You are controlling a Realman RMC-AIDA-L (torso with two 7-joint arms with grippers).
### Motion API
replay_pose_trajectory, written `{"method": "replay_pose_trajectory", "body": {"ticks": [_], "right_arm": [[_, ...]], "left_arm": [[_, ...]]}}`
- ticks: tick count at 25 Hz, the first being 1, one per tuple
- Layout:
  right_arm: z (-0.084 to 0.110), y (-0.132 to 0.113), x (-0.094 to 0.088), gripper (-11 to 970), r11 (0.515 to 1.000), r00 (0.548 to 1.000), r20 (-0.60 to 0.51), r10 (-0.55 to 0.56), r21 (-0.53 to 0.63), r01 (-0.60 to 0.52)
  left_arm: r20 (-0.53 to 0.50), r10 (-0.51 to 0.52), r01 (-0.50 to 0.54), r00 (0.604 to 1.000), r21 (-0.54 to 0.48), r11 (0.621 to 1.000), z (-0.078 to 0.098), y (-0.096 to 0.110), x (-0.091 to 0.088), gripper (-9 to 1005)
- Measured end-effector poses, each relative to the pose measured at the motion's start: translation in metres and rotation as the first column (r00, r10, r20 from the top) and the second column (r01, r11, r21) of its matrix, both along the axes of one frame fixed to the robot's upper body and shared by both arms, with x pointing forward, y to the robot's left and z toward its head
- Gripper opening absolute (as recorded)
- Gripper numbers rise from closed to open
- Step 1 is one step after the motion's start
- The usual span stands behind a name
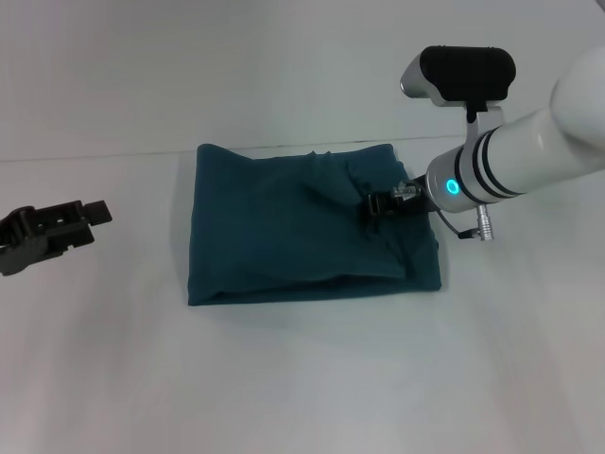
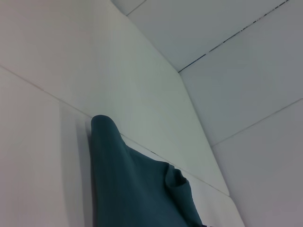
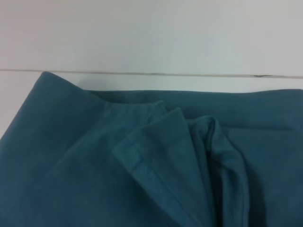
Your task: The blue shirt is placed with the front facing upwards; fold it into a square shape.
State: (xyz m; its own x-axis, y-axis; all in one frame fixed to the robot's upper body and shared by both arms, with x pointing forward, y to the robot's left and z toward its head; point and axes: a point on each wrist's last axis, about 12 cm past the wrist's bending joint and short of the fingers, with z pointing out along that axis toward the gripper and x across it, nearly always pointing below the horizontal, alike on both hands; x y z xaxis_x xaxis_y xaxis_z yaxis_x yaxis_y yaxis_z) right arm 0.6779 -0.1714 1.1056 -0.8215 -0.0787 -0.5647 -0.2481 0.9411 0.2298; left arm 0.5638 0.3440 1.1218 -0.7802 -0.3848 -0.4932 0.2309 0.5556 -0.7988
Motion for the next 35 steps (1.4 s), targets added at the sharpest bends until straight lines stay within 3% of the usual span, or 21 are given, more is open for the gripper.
{"method": "replay_pose_trajectory", "body": {"ticks": [9,25,35], "right_arm": [[-0.006,-0.001,-0.003,150,0.999,0.999,-0.015,-0.029,0.018,0.029],[0.011,-0.009,0.003,155,0.997,0.999,0.01,-0.044,0.071,0.043],[0.009,-0.01,-0.001,167,0.999,1.0,-0.02,-0.007,0.051,0.008]], "left_arm": [[-0.003,0.002,-0.002,1.0,0.003,1.0,-0.001,-0.002,0.002,592],[-0.004,0.008,-0.008,1.0,-0.001,1.0,-0.002,0.0,0.0,594],[-0.003,0.008,-0.008,1.0,0.0,1.0,-0.002,0.0,0.001,595]]}}
